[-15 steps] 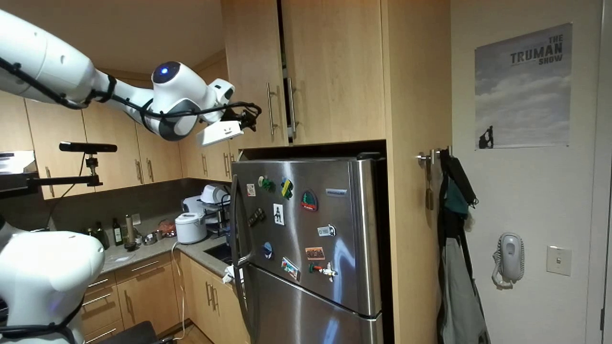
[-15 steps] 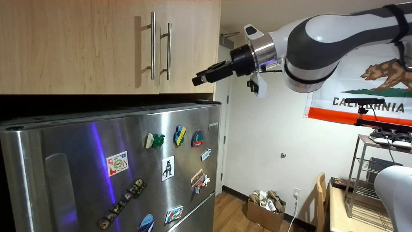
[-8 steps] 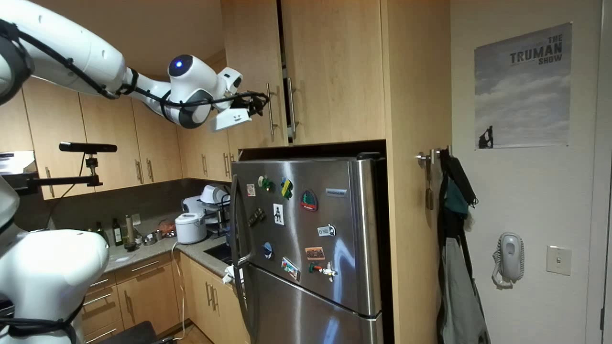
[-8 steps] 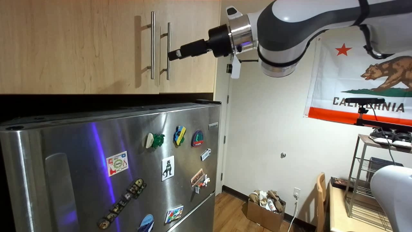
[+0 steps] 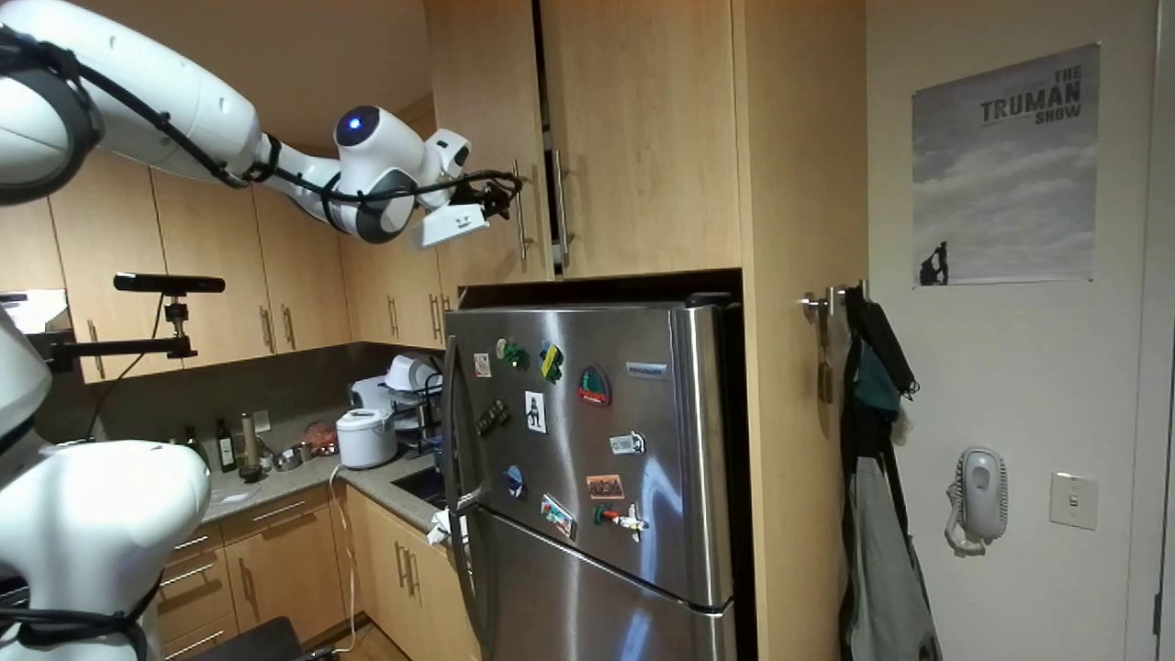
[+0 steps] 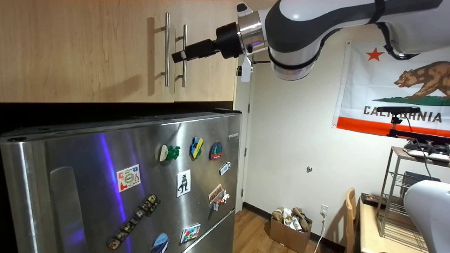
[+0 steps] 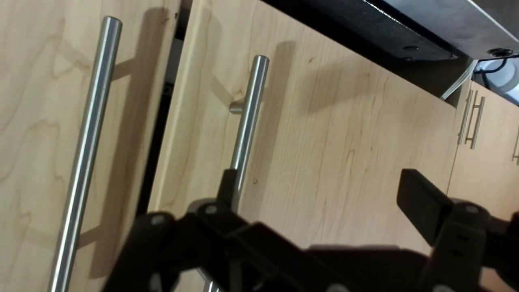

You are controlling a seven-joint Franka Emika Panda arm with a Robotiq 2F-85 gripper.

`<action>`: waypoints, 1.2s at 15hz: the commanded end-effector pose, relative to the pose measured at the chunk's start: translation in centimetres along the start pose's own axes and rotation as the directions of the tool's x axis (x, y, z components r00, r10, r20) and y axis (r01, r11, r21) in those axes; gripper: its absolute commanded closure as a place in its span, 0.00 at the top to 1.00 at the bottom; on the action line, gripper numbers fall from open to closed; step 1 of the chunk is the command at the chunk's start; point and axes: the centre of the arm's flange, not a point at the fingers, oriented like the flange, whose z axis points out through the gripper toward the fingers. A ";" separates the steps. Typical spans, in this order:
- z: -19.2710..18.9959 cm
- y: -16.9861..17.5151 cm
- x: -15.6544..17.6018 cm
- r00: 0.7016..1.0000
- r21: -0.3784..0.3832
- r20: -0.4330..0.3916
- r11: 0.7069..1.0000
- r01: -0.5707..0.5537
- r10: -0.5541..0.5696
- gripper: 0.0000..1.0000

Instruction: Open the left cabinet door above the fridge

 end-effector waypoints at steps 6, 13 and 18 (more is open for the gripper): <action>2.3 1.7 0.1 0.999 0.032 -0.037 0.999 -0.022 0.023 1.00; 3.4 2.1 2.9 0.993 0.020 -0.117 1.000 0.004 -0.002 1.00; 0.7 3.4 3.1 0.988 -0.050 -0.153 0.998 -0.028 0.020 1.00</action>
